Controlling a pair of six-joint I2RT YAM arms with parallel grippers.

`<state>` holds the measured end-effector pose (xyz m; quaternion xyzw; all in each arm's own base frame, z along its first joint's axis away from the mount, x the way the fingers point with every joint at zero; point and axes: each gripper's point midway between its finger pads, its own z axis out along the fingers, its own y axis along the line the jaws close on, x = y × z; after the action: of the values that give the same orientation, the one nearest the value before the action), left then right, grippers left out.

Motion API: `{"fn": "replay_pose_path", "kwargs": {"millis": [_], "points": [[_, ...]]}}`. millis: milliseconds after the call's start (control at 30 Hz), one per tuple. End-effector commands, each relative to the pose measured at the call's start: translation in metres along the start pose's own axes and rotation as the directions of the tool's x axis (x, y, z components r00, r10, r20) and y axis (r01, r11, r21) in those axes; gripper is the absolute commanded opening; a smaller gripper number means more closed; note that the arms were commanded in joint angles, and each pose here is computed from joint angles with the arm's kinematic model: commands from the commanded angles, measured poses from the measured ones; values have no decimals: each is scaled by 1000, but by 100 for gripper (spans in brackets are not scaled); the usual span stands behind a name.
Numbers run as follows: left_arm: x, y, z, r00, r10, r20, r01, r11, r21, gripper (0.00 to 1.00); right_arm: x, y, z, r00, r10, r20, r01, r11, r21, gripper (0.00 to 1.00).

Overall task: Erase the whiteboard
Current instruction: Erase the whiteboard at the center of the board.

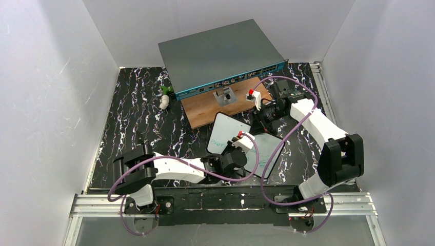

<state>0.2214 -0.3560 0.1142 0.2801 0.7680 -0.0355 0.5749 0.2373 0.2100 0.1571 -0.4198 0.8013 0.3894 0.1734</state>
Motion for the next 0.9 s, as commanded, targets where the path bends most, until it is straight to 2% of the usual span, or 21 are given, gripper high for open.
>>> {"fn": "replay_pose_path", "kwargs": {"millis": [0,300,500,667,867], "points": [[-53,11,2,986,-132,106,131,991,18,0,2,3,4,996,-81,-28,81,997,-6,1],[6,17,-8,977,-214,1,214,977,14,0,2,3,4,996,-85,-27,85,996,-8,1],[35,9,-14,979,-197,-58,199,979,32,0,2,3,3,996,-84,-26,84,996,-7,1],[20,3,-11,985,-166,-42,168,984,51,0,2,3,3,996,-84,-27,84,996,-7,1],[-27,4,-4,996,-85,34,83,995,45,0,1,4,3,996,-87,-24,87,996,-7,1]]}}
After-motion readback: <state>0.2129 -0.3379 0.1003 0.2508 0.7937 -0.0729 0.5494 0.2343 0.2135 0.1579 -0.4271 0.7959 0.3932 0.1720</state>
